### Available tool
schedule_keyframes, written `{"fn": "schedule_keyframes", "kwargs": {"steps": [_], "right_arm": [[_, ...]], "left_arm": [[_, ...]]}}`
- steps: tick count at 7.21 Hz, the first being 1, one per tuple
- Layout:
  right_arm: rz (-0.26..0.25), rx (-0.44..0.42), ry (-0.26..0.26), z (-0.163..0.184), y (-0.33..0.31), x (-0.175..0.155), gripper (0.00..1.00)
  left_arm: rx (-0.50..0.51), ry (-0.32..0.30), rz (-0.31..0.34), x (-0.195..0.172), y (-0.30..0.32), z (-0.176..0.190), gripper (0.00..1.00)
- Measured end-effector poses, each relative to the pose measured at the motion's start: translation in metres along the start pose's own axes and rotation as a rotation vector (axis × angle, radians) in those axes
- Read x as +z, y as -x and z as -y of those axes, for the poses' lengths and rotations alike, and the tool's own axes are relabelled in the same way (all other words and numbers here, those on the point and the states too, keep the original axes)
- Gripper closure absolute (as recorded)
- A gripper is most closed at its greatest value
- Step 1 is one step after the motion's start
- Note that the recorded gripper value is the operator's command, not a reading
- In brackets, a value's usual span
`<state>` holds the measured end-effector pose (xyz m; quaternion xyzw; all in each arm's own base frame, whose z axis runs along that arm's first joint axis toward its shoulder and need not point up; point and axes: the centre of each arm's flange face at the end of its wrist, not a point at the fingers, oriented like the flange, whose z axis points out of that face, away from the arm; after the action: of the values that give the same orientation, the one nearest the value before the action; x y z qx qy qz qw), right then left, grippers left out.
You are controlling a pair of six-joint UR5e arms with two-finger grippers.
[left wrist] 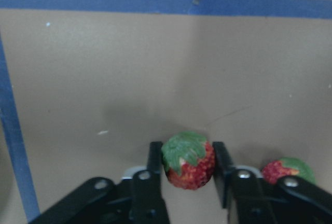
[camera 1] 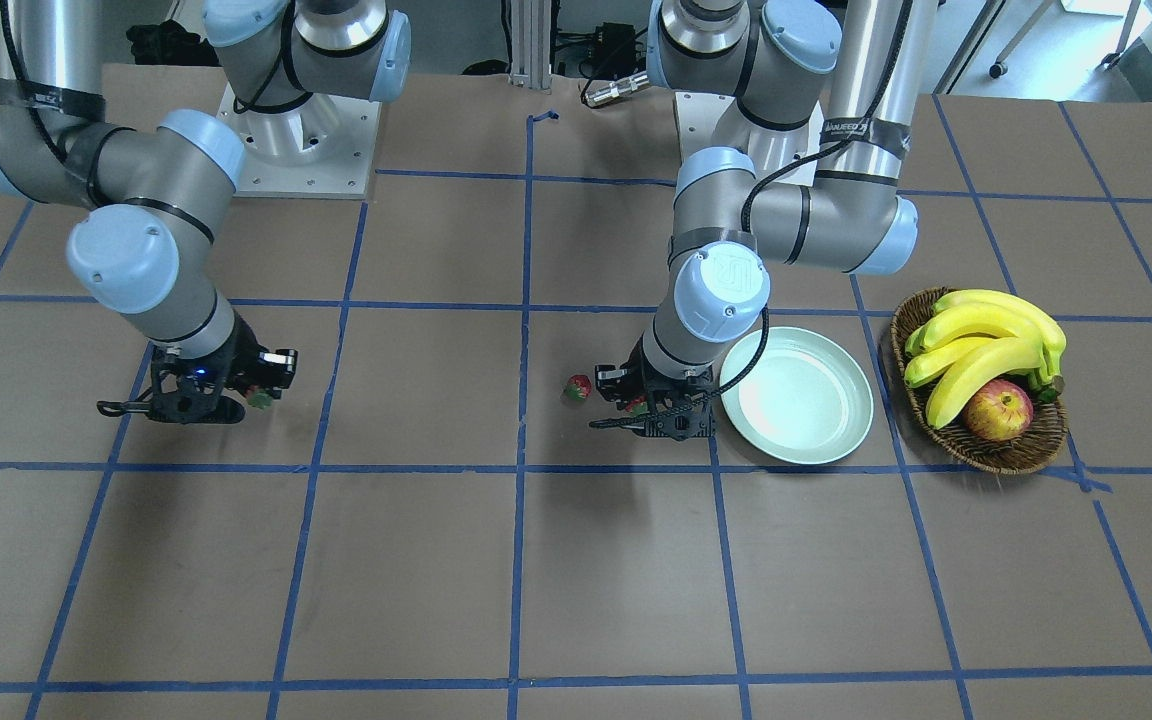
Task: Collect all strawberries into plate
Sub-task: 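Lift the strawberry over the plate with left while right carries its strawberry inward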
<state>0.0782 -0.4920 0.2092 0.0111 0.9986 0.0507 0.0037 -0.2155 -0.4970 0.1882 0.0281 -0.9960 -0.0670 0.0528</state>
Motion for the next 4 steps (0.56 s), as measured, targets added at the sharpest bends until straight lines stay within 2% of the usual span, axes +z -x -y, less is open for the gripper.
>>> {"fn": "schedule_keyframes", "kwargs": {"steps": [1,2,4], "right_arm": [[0.023,0.044,-0.02,0.0,0.045,-0.01,0.99],[0.067,0.083,-0.038,-0.005,0.095,-0.021,0.99],[0.177,0.138,-0.034,-0.018,0.176,-0.031,0.99]], "left_arm": [[-0.004,-0.002,0.01,-0.016,0.0,0.005,1.0],[-0.017,0.005,0.038,-0.038,0.009,0.016,1.0],[-0.064,-0.007,0.11,-0.083,0.057,0.042,1.0]]}}
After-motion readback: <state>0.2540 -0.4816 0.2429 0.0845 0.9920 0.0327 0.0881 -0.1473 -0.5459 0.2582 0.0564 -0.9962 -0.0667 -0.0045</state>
